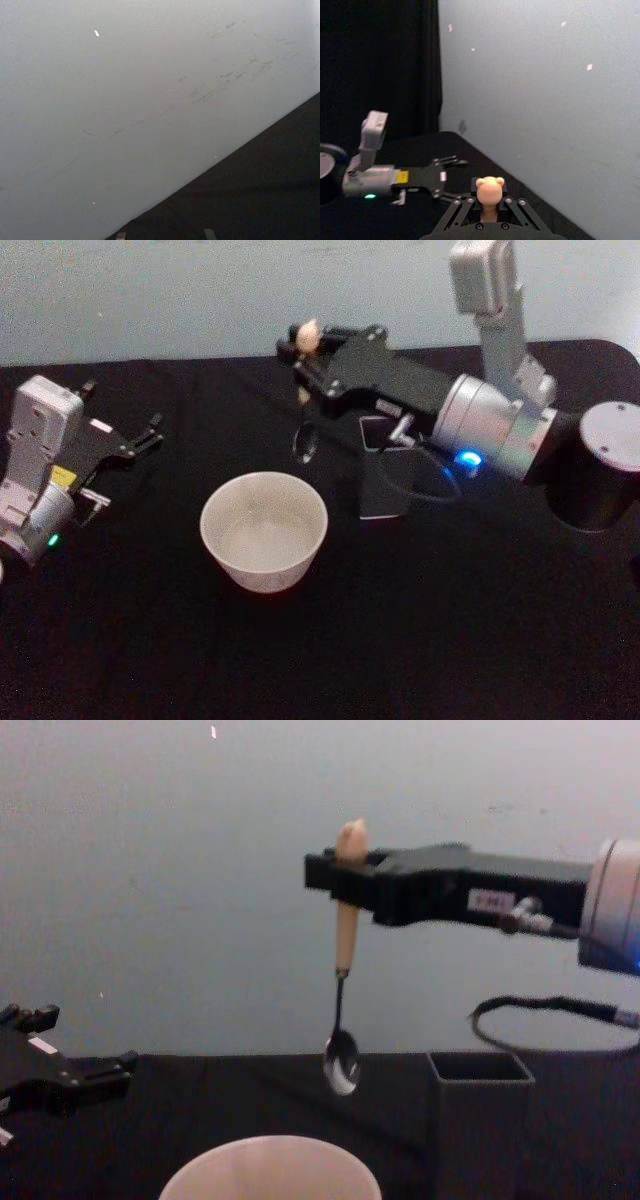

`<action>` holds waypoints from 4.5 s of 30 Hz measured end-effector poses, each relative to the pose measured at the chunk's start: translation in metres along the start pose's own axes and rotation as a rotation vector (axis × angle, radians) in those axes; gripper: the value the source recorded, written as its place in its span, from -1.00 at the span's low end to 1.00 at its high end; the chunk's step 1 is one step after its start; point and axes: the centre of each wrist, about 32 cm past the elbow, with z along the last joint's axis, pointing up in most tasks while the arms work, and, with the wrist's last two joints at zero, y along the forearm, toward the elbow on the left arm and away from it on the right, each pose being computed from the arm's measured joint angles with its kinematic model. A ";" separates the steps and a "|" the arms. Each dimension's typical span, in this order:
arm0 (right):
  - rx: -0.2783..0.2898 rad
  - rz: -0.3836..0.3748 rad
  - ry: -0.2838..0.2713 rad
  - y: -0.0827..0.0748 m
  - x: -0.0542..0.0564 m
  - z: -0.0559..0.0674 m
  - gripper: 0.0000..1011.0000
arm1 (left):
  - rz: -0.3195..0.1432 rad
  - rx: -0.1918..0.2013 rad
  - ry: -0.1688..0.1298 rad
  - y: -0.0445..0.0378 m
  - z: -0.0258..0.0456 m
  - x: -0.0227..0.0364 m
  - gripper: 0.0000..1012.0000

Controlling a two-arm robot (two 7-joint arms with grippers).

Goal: Pick up the stirring spoon with one hand, stir inside the cup, then place it back in its original position.

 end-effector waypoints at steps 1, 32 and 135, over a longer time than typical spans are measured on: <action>-0.001 0.008 0.001 0.001 -0.001 -0.001 -0.67 | 0.000 0.000 0.000 0.0000 0.0000 0.0000 0.98; 0.071 0.065 0.036 0.011 -0.020 -0.079 -0.67 | 0.000 0.000 0.000 0.0000 0.0000 0.0000 0.98; 0.012 0.108 0.069 0.027 -0.028 -0.107 -0.67 | 0.000 0.000 0.000 0.0000 0.0000 0.0000 0.98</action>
